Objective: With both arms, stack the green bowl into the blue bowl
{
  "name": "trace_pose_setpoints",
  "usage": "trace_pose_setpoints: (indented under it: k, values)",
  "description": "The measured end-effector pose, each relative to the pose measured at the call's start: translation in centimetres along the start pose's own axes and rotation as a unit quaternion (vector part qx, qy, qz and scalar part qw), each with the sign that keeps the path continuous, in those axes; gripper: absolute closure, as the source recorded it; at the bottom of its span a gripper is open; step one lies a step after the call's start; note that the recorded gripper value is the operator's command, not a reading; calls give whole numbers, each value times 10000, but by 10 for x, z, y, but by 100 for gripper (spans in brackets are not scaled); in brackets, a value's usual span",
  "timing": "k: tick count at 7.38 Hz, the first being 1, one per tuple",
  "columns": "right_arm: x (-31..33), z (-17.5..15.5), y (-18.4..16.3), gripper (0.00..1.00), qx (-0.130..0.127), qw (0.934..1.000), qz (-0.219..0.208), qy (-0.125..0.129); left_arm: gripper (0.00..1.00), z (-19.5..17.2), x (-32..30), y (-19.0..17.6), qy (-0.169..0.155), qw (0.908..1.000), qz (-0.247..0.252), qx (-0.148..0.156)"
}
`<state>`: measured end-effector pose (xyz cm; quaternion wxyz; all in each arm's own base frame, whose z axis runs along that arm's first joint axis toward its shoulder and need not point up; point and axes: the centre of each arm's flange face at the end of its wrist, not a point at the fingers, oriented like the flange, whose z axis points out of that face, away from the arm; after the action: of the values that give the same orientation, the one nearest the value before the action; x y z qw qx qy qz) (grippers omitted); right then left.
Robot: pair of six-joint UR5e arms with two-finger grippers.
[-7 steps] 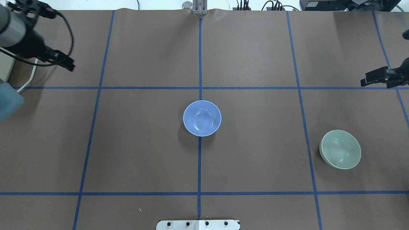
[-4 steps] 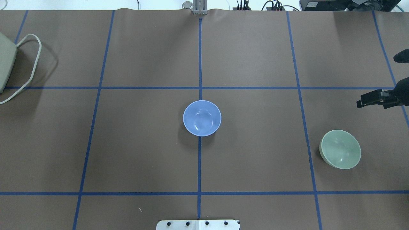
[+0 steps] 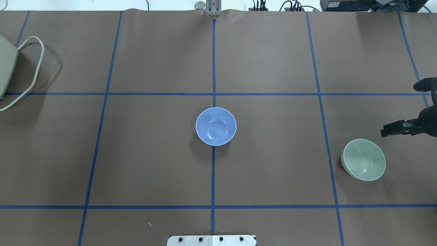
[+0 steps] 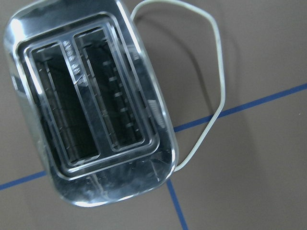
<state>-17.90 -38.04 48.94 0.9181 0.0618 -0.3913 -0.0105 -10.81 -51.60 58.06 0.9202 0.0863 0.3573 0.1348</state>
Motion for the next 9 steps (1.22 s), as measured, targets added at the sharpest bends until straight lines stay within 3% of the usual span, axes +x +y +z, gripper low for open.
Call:
trace_pose_setpoints:
  k: [2, 4, 5, 7, 9]
  values:
    - [-11, 38, 8, 23, 64, 9998, -147, 66, 1, -1, -3, 7, -7, 10000, -14, -1]
    - [-11, 65, 18, 27, 40, 9995, -312, 49, 1, -2, -3, 7, -4, 10000, -9, 1]
    - [-8, 70, 23, 41, 2, 9994, -340, 68, 1, 0, -3, 9, 4, 10000, -16, -5]
    - [0, 75, 34, 100, -87, 9992, -372, 121, 1, 3, -4, 14, 20, 10000, -39, -20]
    - [1, 76, 41, 100, -134, 9989, -431, 114, 1, 7, -5, 19, 30, 10000, -56, -40]
